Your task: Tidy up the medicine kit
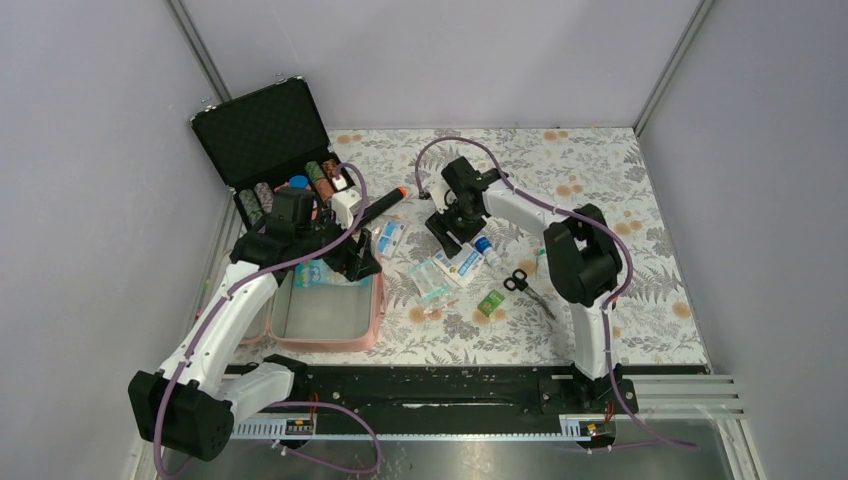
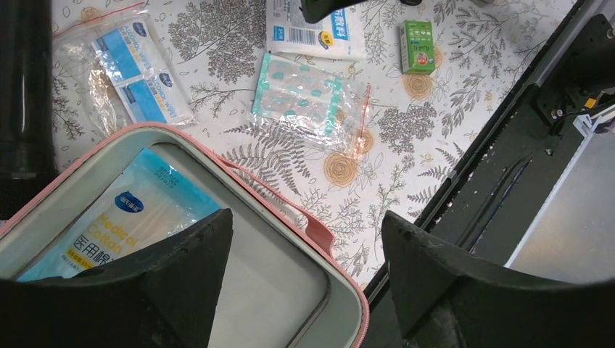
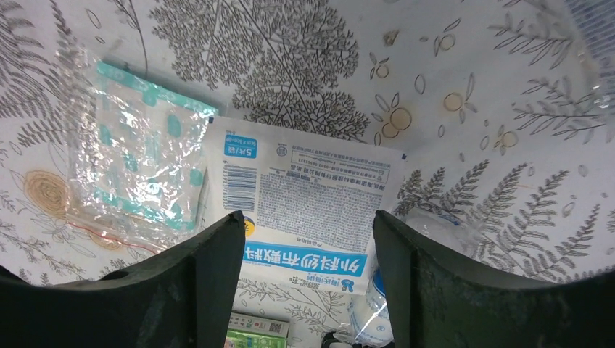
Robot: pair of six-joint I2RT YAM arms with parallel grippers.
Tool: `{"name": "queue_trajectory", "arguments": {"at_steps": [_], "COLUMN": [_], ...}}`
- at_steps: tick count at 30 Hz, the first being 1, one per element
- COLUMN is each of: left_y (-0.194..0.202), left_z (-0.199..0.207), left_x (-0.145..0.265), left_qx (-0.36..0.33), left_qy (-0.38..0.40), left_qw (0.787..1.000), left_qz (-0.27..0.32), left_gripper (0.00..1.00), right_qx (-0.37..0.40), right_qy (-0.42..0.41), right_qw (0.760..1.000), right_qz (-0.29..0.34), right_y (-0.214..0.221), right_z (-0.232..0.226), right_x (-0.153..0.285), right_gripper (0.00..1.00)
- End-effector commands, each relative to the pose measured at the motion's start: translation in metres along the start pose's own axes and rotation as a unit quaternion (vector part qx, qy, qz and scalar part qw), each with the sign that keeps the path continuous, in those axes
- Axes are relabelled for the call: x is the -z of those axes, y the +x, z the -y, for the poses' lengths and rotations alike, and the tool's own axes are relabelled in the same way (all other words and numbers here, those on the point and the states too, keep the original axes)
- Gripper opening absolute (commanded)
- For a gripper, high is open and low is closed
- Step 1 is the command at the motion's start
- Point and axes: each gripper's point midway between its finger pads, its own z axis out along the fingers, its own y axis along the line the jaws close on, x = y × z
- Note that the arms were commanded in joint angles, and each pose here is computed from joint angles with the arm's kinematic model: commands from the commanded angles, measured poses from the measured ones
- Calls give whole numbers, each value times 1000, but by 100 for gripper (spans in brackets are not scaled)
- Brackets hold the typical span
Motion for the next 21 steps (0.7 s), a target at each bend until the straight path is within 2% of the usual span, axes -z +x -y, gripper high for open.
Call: {"name": "queue_trajectory", "arguments": {"at_steps": [1,10,13,17,21], "left_y": [-14,-14,-14,-14,-17], "left_z": [7,4,4,3,3], "left_x": [0,-3,-3,-4,-4], "left_qx": [-13,-13,-14,-14,-16], "left_qy": [18,17,18,19,18], "left_qw": [999,999,999,999,999], "left_qz": [28,28,28,29,32], "left_gripper": [74,72,72,71,71], "right_qx": [-2,-28,-45,-64,-70], "right_qy": [1,-6,-7,-12,-1], "right_qw": [999,996,994,992,993], "right_qz": [-35,-84,-99,-107,-96], "right_y": [10,22,28,33,34], "right_z": [4,4,4,0,1], "right_x": [-1,-14,-19,-24,-22], "right_gripper": [72,68,62,45,23]}}
